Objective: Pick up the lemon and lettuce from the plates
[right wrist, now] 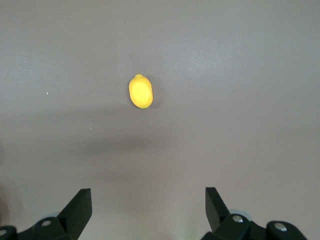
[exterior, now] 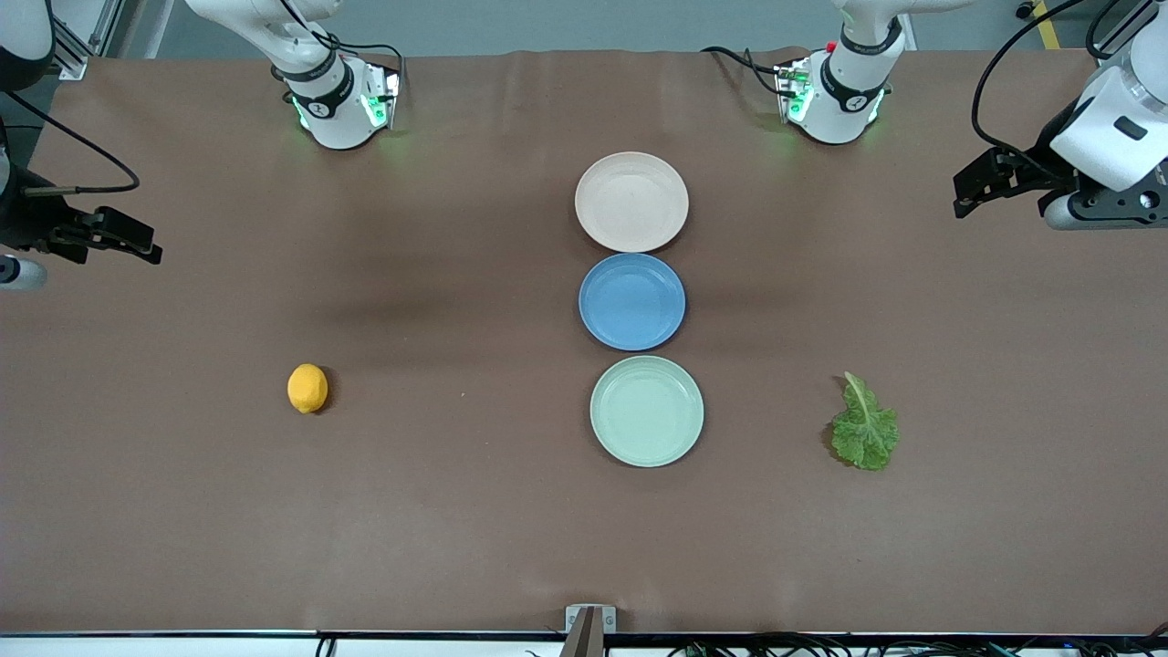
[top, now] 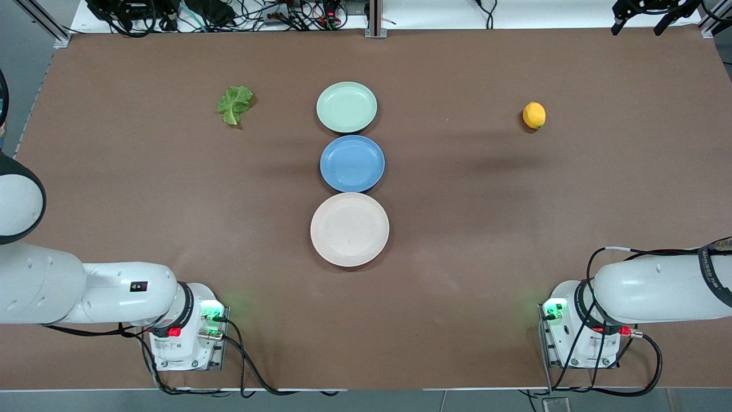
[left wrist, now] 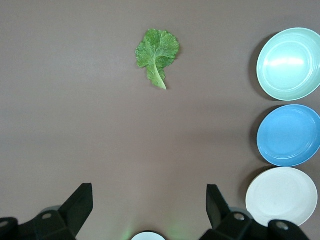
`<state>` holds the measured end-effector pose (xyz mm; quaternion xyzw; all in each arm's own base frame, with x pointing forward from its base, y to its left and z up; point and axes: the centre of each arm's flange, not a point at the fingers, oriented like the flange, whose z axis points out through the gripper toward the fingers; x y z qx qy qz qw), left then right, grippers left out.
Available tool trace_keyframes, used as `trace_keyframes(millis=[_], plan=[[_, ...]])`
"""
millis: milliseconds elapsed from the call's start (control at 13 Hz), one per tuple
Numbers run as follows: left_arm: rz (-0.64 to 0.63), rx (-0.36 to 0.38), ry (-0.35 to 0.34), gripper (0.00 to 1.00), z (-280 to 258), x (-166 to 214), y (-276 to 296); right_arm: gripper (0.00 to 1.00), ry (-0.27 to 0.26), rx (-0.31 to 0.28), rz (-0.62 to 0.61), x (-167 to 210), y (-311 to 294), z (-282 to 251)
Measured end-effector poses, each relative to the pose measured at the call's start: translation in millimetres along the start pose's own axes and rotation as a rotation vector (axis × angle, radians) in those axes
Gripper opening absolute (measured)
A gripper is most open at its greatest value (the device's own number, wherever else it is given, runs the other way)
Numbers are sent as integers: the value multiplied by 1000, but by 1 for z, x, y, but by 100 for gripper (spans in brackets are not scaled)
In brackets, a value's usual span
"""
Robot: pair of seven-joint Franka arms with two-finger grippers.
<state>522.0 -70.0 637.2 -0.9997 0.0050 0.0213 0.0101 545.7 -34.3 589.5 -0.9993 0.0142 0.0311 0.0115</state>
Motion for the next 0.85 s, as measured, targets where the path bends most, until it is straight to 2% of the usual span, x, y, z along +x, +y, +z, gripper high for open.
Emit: trace_keyframes(millis=[846], plan=[[-7, -4, 28, 100, -15, 0, -4, 100, 21, 2, -2, -16, -1, -21]])
